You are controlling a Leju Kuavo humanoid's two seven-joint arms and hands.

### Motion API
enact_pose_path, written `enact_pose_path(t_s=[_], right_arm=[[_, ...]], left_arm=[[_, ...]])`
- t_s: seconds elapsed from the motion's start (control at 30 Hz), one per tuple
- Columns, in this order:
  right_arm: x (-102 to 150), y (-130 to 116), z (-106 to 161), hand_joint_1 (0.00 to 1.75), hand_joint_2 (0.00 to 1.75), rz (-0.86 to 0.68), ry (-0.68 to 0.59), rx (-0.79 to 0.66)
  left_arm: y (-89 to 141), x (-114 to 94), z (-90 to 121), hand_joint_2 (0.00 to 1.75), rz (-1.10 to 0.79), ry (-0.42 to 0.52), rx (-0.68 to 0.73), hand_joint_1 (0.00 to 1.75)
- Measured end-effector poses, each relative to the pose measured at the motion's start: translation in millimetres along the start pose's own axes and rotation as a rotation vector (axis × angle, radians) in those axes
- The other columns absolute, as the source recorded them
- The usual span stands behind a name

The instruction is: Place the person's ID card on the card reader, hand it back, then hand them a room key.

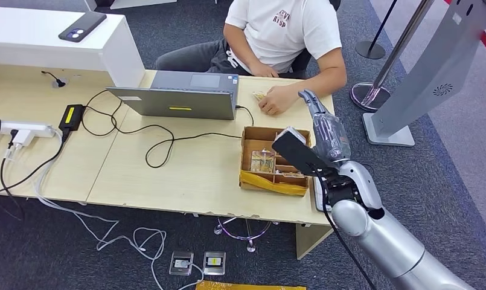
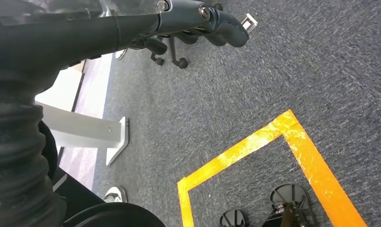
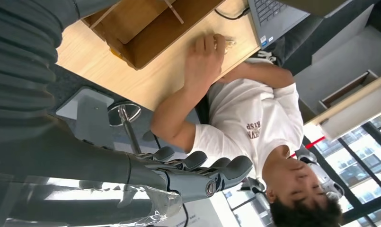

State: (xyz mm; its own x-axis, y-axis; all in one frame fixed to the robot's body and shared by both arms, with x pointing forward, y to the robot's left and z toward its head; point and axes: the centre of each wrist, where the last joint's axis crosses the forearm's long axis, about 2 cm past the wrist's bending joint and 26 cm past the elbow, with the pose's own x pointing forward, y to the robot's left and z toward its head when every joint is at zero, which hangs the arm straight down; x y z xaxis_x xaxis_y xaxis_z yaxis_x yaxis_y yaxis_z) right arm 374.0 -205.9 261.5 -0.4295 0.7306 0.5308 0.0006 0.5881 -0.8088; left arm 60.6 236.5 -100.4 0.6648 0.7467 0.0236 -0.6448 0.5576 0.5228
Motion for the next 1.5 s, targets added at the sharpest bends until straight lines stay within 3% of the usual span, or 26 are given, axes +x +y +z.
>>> enact_pose_path(t_s=[0.2, 0.5, 1.13, 1.5], right_arm=[[8.0, -2.3, 8.9, 0.00, 1.75, -0.007, -0.040, 0.011], [2.2, 12.2, 22.7, 0.00, 1.75, 0.066, -0.015, 0.146], [-45.1, 86.5, 76.7, 0.00, 1.75, 0.384, 0.271, 0.379], [-64.2, 100.2, 85.6, 0.00, 1.75, 0.430, 0.348, 0.370]], left_arm=[[-0.4, -0.6, 0.5, 1.75, 0.000, 0.000, 0.000, 0.00], [-2.3, -2.9, 2.5, 1.75, -0.011, -0.007, 0.000, 0.00], [0.1, 5.9, 0.3, 1.75, -0.068, -0.081, 0.012, 0.00], [1.6, 10.3, -1.5, 1.75, -0.080, -0.109, 0.009, 0.00]])
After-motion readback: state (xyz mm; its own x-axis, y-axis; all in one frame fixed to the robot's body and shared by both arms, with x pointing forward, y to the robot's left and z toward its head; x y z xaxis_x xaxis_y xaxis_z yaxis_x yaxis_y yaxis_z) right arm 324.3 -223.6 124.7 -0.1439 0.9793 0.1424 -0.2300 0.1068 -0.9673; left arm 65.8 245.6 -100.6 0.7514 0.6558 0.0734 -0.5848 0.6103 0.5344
